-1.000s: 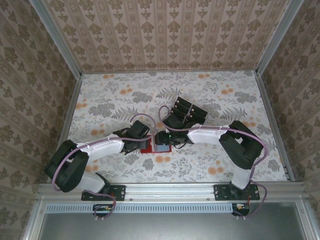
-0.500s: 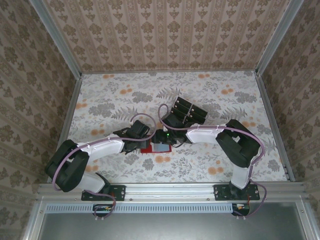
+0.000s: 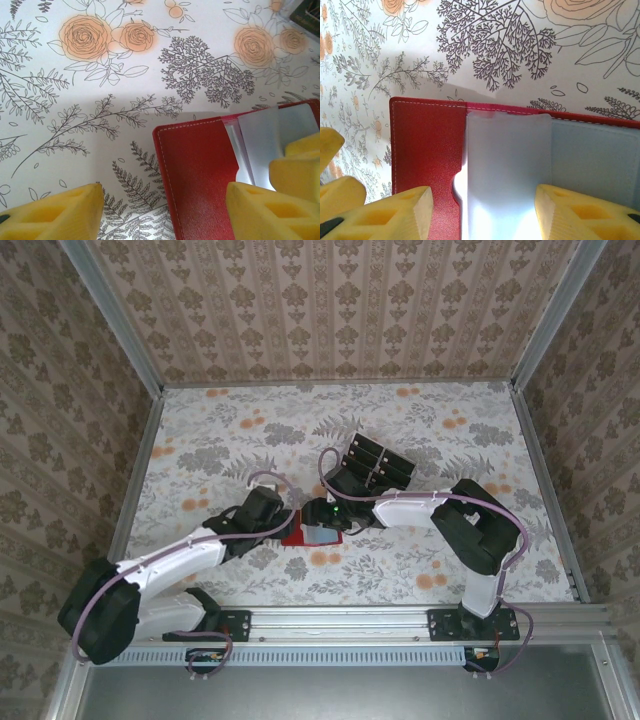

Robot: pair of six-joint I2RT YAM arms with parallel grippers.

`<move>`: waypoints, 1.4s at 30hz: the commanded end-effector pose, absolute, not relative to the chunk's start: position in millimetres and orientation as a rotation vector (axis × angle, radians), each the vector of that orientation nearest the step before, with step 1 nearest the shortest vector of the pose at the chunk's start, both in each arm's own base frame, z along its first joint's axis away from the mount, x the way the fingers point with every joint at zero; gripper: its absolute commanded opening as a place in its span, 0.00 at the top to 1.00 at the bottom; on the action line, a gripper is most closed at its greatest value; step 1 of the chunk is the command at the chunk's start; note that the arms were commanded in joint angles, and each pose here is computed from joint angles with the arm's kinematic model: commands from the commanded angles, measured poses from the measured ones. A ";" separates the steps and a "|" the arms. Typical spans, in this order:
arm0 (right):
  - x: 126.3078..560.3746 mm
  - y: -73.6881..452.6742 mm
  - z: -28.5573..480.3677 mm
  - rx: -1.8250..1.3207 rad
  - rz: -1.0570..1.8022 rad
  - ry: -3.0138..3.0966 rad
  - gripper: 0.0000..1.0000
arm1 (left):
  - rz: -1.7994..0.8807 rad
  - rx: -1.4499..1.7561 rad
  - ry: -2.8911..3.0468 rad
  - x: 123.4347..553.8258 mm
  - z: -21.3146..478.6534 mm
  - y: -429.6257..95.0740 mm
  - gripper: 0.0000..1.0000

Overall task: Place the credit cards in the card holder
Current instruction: Open the card holder at the center of the table.

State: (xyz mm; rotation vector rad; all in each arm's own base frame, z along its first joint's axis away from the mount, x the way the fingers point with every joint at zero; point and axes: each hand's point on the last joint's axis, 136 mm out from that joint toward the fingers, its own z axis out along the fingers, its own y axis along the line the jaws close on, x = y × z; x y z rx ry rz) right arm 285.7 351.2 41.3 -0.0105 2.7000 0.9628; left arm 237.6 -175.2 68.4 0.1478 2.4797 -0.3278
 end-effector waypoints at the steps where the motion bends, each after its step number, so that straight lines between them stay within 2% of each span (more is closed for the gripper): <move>1: 282.7 351.2 37.7 0.029 0.990 2.715 0.42 | -0.417 0.217 2.439 231.0 71.5 -186.9 0.32; 11: 283.3 350.0 34.3 0.062 0.979 2.730 0.41 | -0.512 0.383 2.359 213.0 68.9 -217.0 0.31; 20: 282.7 349.9 33.6 0.073 0.981 2.735 0.41 | -0.501 0.436 2.341 214.4 62.1 -233.9 0.31; 42: 285.9 344.0 43.3 0.088 1.004 2.706 0.40 | -0.301 0.419 2.408 221.6 29.5 -223.8 0.33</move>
